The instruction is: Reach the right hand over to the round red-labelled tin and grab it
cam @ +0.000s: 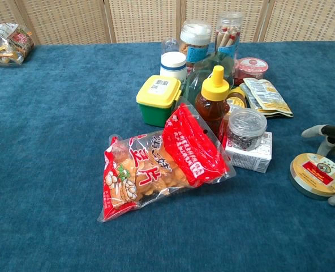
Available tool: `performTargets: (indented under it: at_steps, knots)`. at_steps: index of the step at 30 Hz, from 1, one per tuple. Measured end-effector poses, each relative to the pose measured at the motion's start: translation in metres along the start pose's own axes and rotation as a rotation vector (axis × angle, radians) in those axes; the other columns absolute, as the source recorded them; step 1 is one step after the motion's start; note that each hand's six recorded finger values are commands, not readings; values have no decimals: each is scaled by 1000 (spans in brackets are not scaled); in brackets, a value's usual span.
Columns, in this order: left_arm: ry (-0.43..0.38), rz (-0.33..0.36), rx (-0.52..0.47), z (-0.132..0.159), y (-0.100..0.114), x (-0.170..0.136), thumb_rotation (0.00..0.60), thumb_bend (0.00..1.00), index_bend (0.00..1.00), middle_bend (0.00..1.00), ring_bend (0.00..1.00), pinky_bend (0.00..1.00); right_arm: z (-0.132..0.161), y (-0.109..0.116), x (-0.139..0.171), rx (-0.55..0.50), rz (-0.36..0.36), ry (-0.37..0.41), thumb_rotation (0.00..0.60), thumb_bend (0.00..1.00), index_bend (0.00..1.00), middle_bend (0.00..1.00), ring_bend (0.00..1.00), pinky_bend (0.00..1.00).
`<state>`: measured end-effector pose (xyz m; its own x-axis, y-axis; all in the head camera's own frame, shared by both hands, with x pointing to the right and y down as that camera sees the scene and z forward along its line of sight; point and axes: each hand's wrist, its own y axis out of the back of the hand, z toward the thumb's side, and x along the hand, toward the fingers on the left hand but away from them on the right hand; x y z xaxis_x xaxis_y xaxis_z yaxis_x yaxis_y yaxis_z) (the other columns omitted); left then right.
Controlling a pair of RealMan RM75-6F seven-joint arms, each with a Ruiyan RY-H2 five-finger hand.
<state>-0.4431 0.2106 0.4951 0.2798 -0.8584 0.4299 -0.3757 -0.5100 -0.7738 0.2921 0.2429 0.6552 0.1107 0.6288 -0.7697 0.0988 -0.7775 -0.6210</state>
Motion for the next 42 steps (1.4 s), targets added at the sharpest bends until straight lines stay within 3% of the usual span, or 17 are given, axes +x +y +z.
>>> performTargets:
  at_steps: [6,15,21,27,42]
  knots:
    - [2,4,-3,-1,1,-1,600,367,190,58,0,0,1,5,0,-7,-27,10,600,0,350,681,501,426]
    - [0,0,-6,-1,-1,0,600,369,189,56,0,0,-3,8,4,-32,-34,-4,600,0,414,770,644,530]
    - [-4,6,-6,0,0,0,600,366,189,55,0,0,-3,12,5,-37,-46,-1,600,0,433,800,668,531]
    - [-5,5,-7,1,-1,1,600,368,189,55,0,0,-10,29,7,-33,-92,-19,600,0,437,803,672,530]
    - [-14,-6,-7,4,-5,1,600,368,188,55,0,0,-36,100,20,-108,-258,-51,600,0,434,799,672,531]
